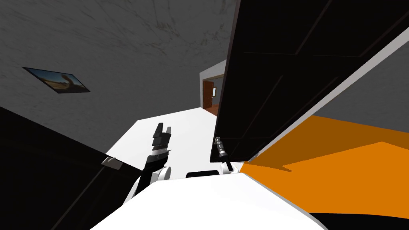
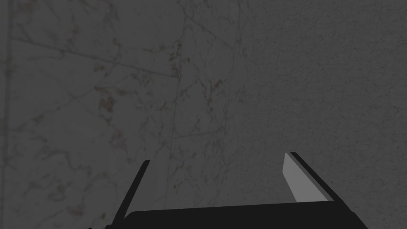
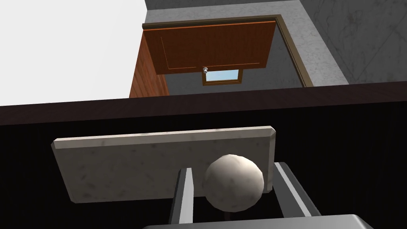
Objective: Push the door open
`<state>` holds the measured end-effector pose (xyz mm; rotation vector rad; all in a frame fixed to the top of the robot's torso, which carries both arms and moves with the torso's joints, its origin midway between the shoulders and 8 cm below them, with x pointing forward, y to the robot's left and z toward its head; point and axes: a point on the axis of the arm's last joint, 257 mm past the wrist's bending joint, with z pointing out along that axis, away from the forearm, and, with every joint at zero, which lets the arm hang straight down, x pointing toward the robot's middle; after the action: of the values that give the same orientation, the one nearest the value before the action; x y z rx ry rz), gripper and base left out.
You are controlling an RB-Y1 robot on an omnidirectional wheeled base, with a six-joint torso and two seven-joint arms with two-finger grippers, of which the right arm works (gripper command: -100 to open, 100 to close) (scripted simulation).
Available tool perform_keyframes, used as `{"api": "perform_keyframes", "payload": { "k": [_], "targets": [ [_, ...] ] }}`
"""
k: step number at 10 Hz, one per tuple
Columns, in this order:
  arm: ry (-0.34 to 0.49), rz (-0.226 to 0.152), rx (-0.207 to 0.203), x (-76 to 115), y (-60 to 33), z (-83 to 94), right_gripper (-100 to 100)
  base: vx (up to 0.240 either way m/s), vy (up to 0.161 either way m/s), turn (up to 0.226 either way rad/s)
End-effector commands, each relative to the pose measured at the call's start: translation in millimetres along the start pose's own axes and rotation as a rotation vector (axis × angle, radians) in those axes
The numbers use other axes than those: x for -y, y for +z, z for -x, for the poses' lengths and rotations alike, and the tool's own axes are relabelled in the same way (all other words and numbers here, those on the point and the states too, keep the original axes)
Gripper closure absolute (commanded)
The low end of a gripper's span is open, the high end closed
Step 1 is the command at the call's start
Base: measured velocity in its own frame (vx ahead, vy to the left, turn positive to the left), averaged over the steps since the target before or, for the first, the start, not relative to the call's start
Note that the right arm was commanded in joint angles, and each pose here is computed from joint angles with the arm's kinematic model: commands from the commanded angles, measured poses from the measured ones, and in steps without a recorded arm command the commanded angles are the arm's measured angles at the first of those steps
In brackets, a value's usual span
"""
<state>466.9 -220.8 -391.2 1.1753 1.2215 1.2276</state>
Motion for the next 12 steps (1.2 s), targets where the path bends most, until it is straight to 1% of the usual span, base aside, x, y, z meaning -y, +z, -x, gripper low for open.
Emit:
{"api": "perform_keyframes", "payload": {
  "k": [1,5,6,9,12],
  "targets": [
    [0.0,-0.001,0.0,0.3,0.0,0.2,100,-0.028,-0.003,0.009],
    [0.0,-0.001,0.0,0.3,0.0,0.2,100,-0.008,-0.001,0.0],
    [-0.005,-0.007,0.018,1.9,0.1,9.6,100,0.081,0.04,-0.035],
    [-0.009,-0.009,0.046,1.6,1.3,23.7,100,0.147,0.07,-0.052],
    [-0.009,-0.012,0.101,1.0,2.8,47.4,100,0.199,0.078,-0.068]
  ]
}}
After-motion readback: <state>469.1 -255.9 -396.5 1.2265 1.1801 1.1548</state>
